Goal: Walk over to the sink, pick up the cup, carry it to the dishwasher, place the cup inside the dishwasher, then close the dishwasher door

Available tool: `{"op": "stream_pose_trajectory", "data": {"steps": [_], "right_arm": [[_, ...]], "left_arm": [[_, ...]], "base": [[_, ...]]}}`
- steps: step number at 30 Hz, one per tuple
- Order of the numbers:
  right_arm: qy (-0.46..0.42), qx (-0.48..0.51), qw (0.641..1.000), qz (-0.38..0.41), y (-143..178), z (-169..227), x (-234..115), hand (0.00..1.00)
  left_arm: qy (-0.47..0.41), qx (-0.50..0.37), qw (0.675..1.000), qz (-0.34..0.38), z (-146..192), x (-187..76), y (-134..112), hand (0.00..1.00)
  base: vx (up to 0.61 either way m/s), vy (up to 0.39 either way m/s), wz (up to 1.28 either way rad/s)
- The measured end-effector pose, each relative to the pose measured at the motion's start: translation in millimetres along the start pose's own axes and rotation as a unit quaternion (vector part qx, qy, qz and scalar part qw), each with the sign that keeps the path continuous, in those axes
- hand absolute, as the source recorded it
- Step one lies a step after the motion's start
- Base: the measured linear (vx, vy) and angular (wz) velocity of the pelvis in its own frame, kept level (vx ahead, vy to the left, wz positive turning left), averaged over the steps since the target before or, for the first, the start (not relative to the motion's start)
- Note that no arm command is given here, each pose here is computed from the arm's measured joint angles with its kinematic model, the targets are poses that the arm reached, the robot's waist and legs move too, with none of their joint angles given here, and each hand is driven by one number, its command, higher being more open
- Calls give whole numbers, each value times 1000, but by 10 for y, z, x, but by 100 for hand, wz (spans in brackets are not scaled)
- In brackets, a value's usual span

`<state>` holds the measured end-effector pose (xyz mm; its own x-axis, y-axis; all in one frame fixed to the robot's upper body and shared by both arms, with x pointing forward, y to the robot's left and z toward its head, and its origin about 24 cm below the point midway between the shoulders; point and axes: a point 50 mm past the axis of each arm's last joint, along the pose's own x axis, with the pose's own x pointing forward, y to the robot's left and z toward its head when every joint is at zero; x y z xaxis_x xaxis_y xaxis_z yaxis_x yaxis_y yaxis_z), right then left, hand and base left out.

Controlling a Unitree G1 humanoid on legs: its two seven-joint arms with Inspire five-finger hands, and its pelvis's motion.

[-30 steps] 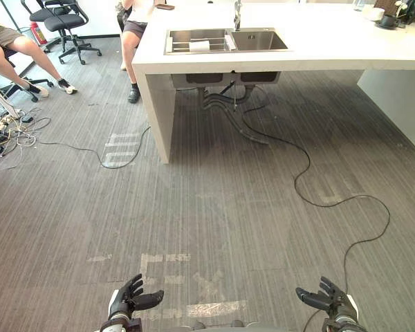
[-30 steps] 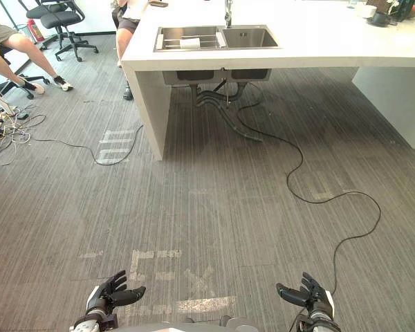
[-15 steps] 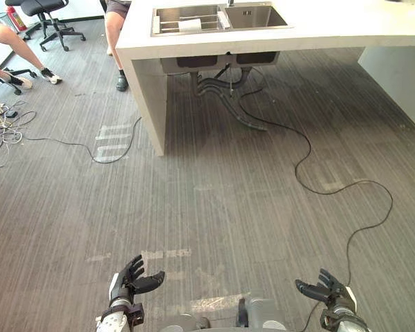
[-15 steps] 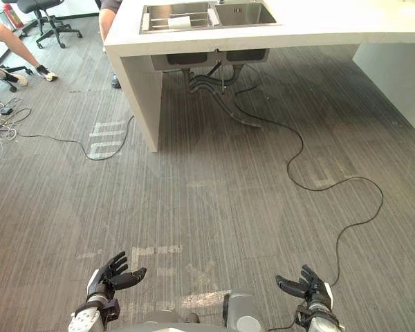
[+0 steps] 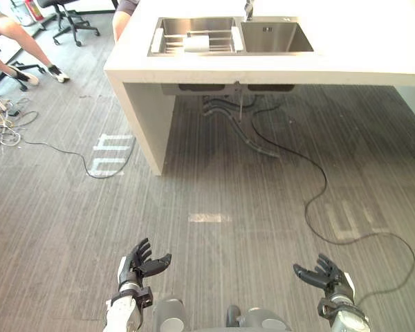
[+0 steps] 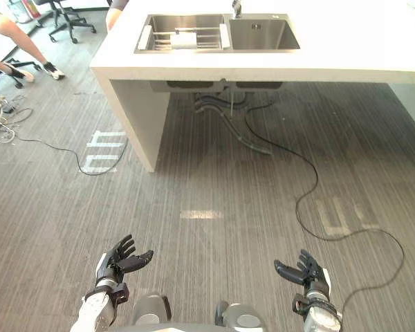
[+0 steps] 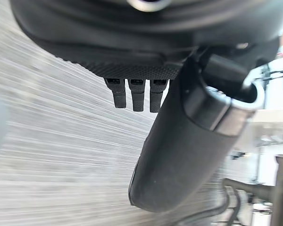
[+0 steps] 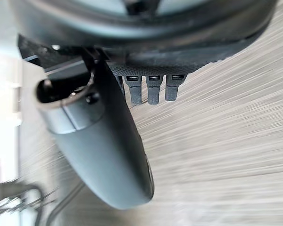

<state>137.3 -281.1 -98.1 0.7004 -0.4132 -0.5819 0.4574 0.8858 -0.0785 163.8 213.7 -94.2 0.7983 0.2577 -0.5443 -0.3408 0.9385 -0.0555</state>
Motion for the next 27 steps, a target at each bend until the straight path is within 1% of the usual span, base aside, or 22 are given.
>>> {"op": "stream_pose_trajectory", "data": {"steps": [2, 4, 7, 10, 11, 12, 13, 14, 15, 17, 18, 20, 22, 25, 27], "right_arm": [[4, 4, 1000, 0, 32, 14, 41, 90], [13, 8, 1000, -11, -2, -12, 56, 90], [51, 10, 998, -29, -56, -195, 4, 90], [89, 15, 995, -39, -87, -375, -58, 90], [103, 20, 994, -39, -56, -467, -109, 90], [114, 21, 993, -33, -11, -541, -153, 90], [118, 21, 992, -30, 5, -562, -165, 90], [117, 15, 993, -19, 52, -561, -170, 90], [115, 12, 993, -13, 70, -560, -178, 90], [89, 9, 996, 13, 168, -464, -165, 90], [83, 8, 996, 17, 181, -443, -162, 90], [72, 9, 997, 22, 194, -398, -153, 90], [77, 6, 997, 19, 171, -427, -165, 90], [88, -8, 996, 11, 84, -457, -164, 90], [95, -8, 995, 13, 71, -500, -195, 90]], "left_arm": [[-2, -8, 1000, 2, 7, 0, 2, 90], [4, -11, 1000, 6, -28, -17, 9, 90], [8, -17, 999, 30, -53, -43, 105, 90], [-11, -19, 999, 27, 52, -20, 85, 90], [-31, -14, 999, 25, 160, -23, 85, 90], [-66, -10, 998, 19, 345, -18, 55, 90], [-85, -9, 996, 15, 435, -22, 34, 90], [-127, -14, 992, 8, 629, -53, -21, 90], [-150, -17, 988, 5, 740, -75, -50, 90], [-264, -36, 964, -18, 1223, -204, -176, 90], [-291, -41, 956, -23, 1332, -240, -203, 90], [-369, -61, 927, -35, 1667, -321, -303, 90], [-403, -75, 912, -32, 1825, -341, -335, 90], [-404, -88, 910, -18, 1841, -338, -342, 90], [-412, -116, 903, -17, 1890, -378, -420, 90]], "base": [[438, 34, -36], [469, 124, -41], [579, 221, -34], [540, 169, 17], [575, 149, 42], [568, 125, 46], [664, 86, 32], [544, 55, 10], [638, 38, 14], [488, -42, 21], [487, -100, 33], [512, -157, 58], [575, -244, 62], [639, -282, 25], [512, -261, 46]]}}
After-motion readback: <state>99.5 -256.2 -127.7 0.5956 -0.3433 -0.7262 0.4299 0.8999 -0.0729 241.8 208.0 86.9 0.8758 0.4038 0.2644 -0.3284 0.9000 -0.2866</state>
